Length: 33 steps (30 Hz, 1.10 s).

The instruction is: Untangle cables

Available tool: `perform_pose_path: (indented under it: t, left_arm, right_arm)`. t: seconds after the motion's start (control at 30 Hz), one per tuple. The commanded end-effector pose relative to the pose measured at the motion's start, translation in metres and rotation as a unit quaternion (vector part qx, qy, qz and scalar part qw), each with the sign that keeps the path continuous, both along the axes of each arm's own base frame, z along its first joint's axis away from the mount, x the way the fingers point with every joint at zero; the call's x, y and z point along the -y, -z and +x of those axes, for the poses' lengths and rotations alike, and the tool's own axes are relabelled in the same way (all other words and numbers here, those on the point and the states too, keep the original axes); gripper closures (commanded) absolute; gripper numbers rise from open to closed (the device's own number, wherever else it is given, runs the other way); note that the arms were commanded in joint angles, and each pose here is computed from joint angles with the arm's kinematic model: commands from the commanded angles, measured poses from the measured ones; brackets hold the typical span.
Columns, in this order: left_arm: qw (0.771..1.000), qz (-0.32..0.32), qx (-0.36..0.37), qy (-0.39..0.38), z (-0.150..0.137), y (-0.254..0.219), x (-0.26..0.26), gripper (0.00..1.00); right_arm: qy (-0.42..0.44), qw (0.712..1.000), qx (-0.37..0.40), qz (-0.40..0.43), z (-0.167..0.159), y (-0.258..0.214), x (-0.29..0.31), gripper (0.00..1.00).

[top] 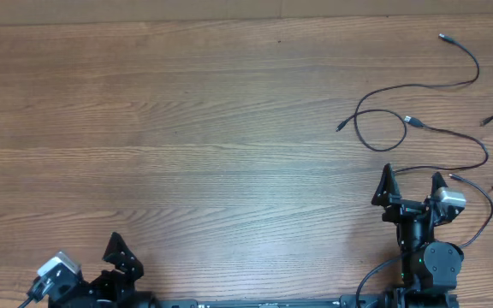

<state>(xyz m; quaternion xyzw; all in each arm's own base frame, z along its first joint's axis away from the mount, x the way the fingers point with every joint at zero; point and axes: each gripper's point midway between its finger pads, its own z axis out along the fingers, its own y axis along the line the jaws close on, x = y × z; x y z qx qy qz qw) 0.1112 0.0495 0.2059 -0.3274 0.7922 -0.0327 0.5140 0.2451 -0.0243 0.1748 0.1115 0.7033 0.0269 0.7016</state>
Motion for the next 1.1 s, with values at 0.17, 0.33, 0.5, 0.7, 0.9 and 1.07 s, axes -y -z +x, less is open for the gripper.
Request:
perform_pose_path:
  t: [0.17, 0.33, 0.5, 0.7, 0.9, 1.07]
  left_arm:
    - [1.0, -0.002, 0.011, 0.009, 0.001, -0.002, 0.002, 0.0]
    - [1.0, -0.002, 0.011, 0.01, 0.001, -0.002, 0.002, 0.0]
    - [1.0, -0.002, 0.011, 0.014, 0.002, -0.002, 0.003, 0.0]
    - [1.0, -0.002, 0.011, 0.014, 0.002, -0.002, 0.003, 0.0]
    - [0.998, -0.056, 0.024, 0.018, 0.007, 0.0, 0.013, 0.0]
    - [0.98, -0.158, 0.096, -0.072, 0.028, -0.001, 0.002, 0.0]
  right_arm:
    - [0.006, 1.0, 0.0, -0.001, 0.0, 0.003, 0.002, 0.0]
    - [0.006, 1.0, 0.0, -0.001, 0.0, 0.003, 0.002, 0.0]
    - [0.006, 1.0, 0.0, -0.001, 0.0, 0.003, 0.002, 0.0]
    - [0.006, 1.0, 0.0, -0.001, 0.0, 0.003, 0.002, 0.0]
    - [0.006, 1.0, 0.0, -0.001, 0.0, 0.003, 0.002, 0.0]
    - [0.006, 1.0, 0.0, 0.0, 0.0, 0.003, 0.002, 0.0]
